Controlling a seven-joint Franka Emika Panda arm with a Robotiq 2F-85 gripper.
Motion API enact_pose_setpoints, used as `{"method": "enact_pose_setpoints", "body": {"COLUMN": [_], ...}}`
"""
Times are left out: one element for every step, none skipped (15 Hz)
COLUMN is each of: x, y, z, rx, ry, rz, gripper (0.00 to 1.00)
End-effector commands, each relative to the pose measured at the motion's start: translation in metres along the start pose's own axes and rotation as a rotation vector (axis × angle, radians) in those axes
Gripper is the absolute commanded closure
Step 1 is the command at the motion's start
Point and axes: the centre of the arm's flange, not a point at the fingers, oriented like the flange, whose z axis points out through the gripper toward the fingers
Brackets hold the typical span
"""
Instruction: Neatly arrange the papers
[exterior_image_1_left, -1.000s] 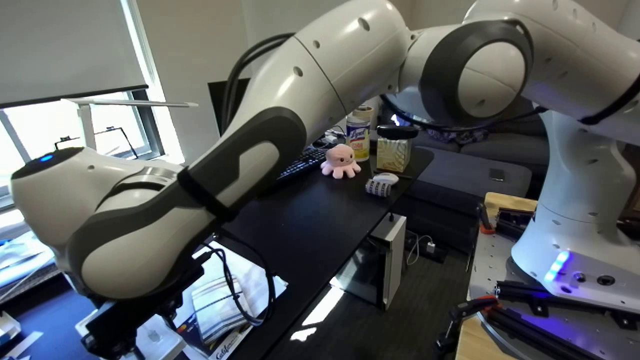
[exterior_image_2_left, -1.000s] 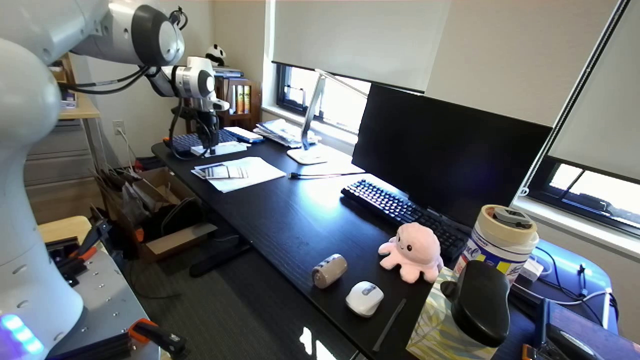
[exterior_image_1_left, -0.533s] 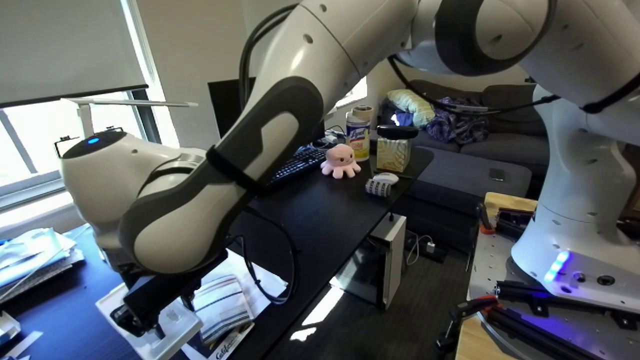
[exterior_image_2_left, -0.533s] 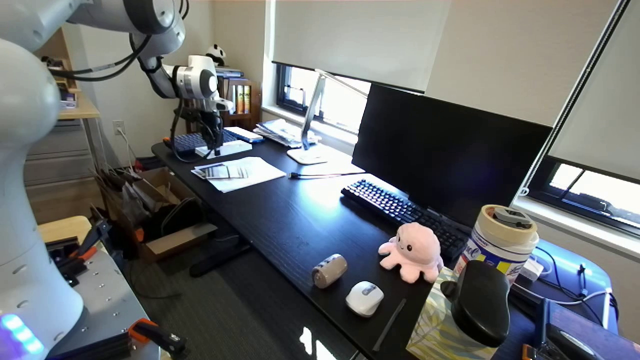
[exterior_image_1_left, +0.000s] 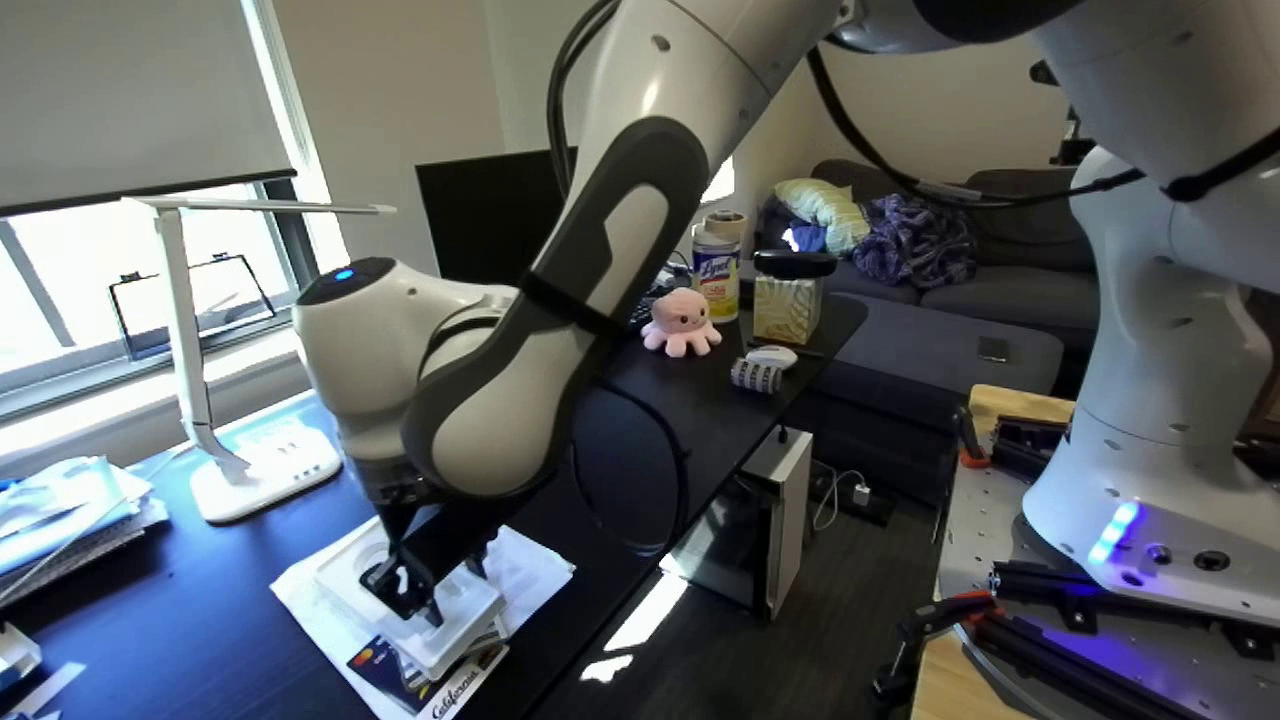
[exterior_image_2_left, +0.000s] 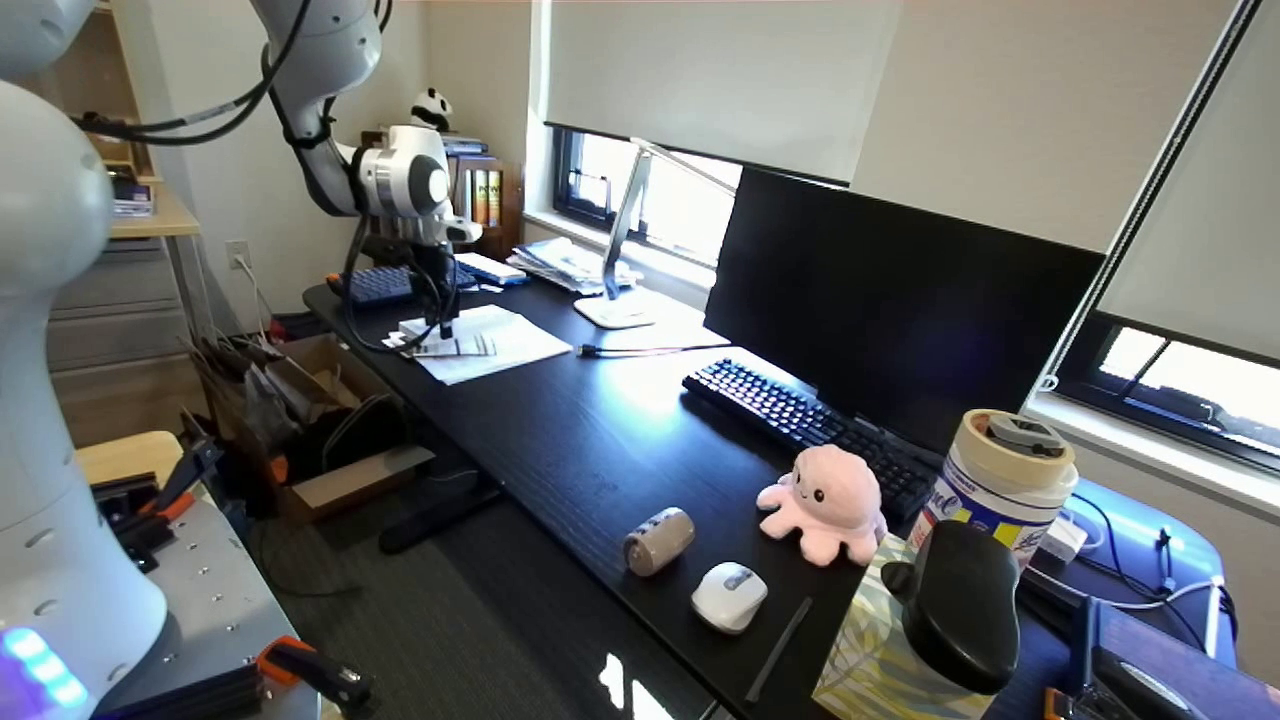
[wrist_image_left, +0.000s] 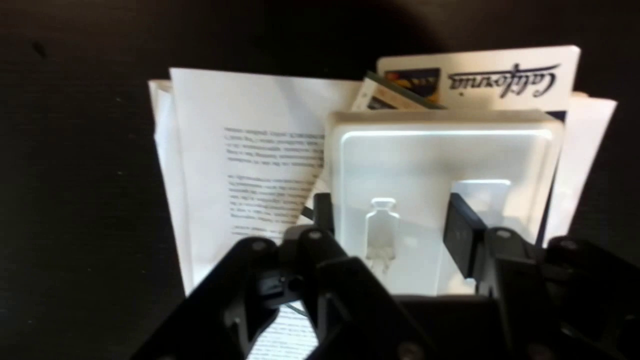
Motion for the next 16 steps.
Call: {"method": "enact_pose_setpoints", "body": {"x": [-0.037, -0.036, -0.039, -0.039, -0.036, -0.035, -0.033, -0.030, -0.026, -0.023, -0.018, -0.015, -0.011, -0.010, -0.009, -0.009], "y": [0.064, 0.073, 0.078, 0.084, 0.088, 0.091, 0.094, 0.096, 0.096, 0.096, 0.094, 0.092, 0.090, 0.087, 0.085, 0.081], "z": [-0.021, -0.018, -0.020, -0.018, -0.015, -0.014, -0.012, -0.010, -0.007, -0.004, -0.001, 0.001, 0.005, 0.007, 0.010, 0.013], "rx": [0.000, 0.001, 0.002, 0.009, 0.013, 0.017, 0.020, 0.023, 0.031, 0.037, 0.040, 0.046, 0.053, 0.054, 0.066, 0.066], "ry": [-0.016, -0.016, -0.016, -0.011, -0.008, -0.009, -0.004, -0.002, 0.000, 0.007, 0.013, 0.014, 0.016, 0.010, 0.000, -0.012], "rz": [-0.024, -0.028, -0.028, -0.035, -0.045, -0.046, -0.056, -0.064, -0.069, -0.077, -0.079, -0.071, -0.060, -0.041, -0.017, 0.002], "gripper": [0.69, 0.69, 0.69, 0.69, 0.69, 0.69, 0.69, 0.69, 0.69, 0.69, 0.69, 0.69, 0.69, 0.69, 0.69, 0.69]}}
